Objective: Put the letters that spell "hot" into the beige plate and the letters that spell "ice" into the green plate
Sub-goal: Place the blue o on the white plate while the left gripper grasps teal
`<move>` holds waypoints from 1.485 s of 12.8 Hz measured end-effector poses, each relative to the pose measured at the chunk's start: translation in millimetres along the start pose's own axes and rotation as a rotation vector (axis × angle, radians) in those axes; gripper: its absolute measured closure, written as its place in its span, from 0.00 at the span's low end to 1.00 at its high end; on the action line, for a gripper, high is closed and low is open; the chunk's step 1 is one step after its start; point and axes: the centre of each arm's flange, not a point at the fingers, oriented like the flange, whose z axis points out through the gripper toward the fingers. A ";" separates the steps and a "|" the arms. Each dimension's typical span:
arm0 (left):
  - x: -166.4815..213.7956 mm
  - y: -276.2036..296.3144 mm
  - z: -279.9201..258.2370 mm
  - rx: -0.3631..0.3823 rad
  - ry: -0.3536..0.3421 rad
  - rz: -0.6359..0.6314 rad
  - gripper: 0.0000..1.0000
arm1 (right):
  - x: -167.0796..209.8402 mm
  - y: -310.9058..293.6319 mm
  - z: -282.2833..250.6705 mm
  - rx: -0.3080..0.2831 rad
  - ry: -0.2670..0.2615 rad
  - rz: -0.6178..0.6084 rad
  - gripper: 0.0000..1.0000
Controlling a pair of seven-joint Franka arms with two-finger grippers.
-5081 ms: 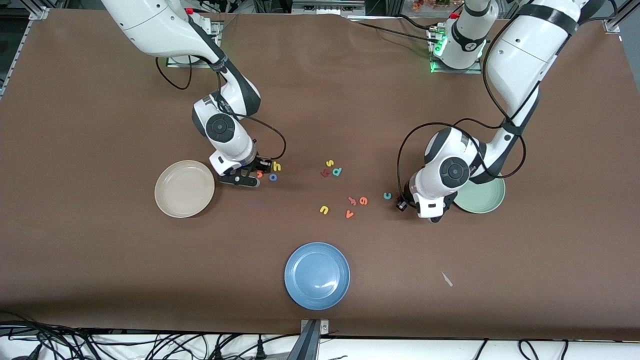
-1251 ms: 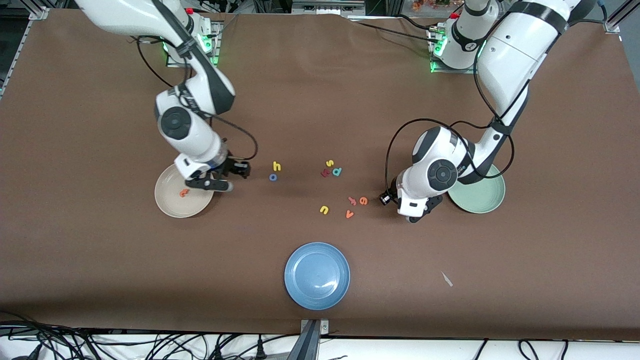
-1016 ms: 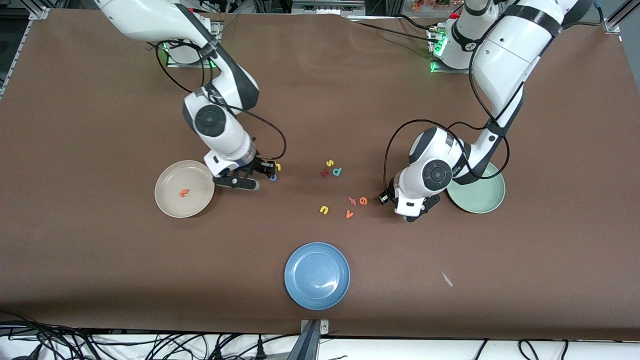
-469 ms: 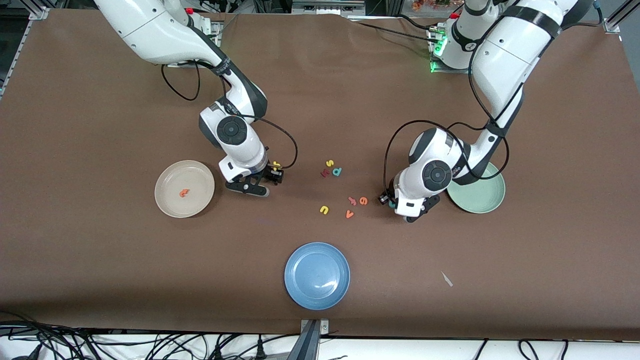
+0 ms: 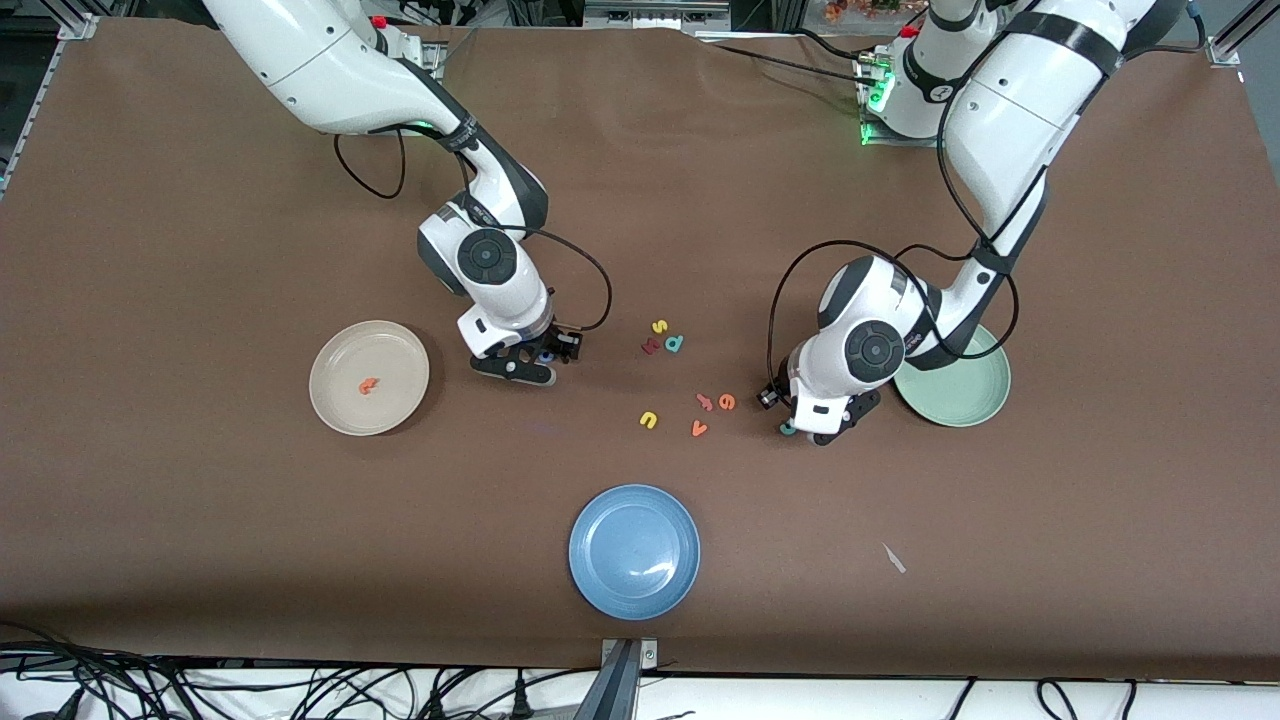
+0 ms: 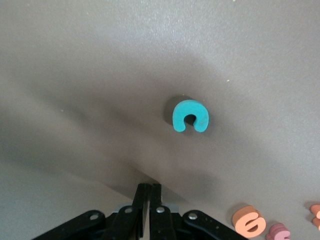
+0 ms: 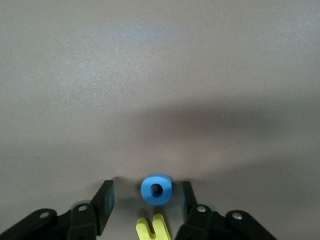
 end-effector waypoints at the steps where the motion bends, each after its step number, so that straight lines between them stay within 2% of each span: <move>1: 4.8 2.8 -6.5 -0.015 0.011 -0.005 0.83 | 0.5 0.7 0.7 -0.001 0.000 0.001 0.39; 2: 9.9 5.9 -14.1 -0.029 0.022 -0.009 0.75 | 1.2 1.4 0.8 -0.002 0.001 0.002 0.39; 3: 13.7 9.0 -21.0 -0.042 0.030 -0.012 0.75 | 1.8 2.0 0.9 -0.002 0.002 0.003 0.40; 5: 17.4 11.8 -27.7 -0.054 0.039 -0.015 0.60 | 2.5 2.7 1.1 -0.003 0.003 0.003 0.44; 6: 20.6 11.7 -29.9 -0.057 0.044 -0.019 0.49 | 2.7 2.8 0.9 -0.004 0.004 0.002 0.52; 7: 25.3 10.9 -32.6 -0.060 0.051 -0.025 0.38 | 3.3 2.9 -0.2 -0.004 0.007 0.000 0.65; 8: 30.7 9.1 -34.0 -0.061 0.057 -0.032 0.37 | 3.6 2.9 -1.1 -0.003 0.009 0.001 0.73; 9: 36.4 6.8 -33.9 -0.058 0.064 -0.038 0.33 | 3.5 2.9 -0.9 -0.004 0.009 0.000 0.73; 11: 43.6 3.5 -27.0 -0.036 0.088 -0.023 0.19 | 3.8 3.0 -1.1 -0.004 0.010 0.000 0.73; 14: 49.1 7.3 -15.5 -0.028 0.093 -0.015 0.19 | 19.8 13.8 -14.0 -0.017 0.030 -0.010 0.73; 17: 43.6 16.2 -6.9 -0.030 0.087 -0.021 0.20 | 59.5 58.4 -51.9 -0.079 0.036 -0.061 0.73; 19: 39.1 21.9 -4.0 -0.032 0.086 -0.019 0.26 | 84.4 98.8 -74.0 -0.111 0.032 -0.125 0.73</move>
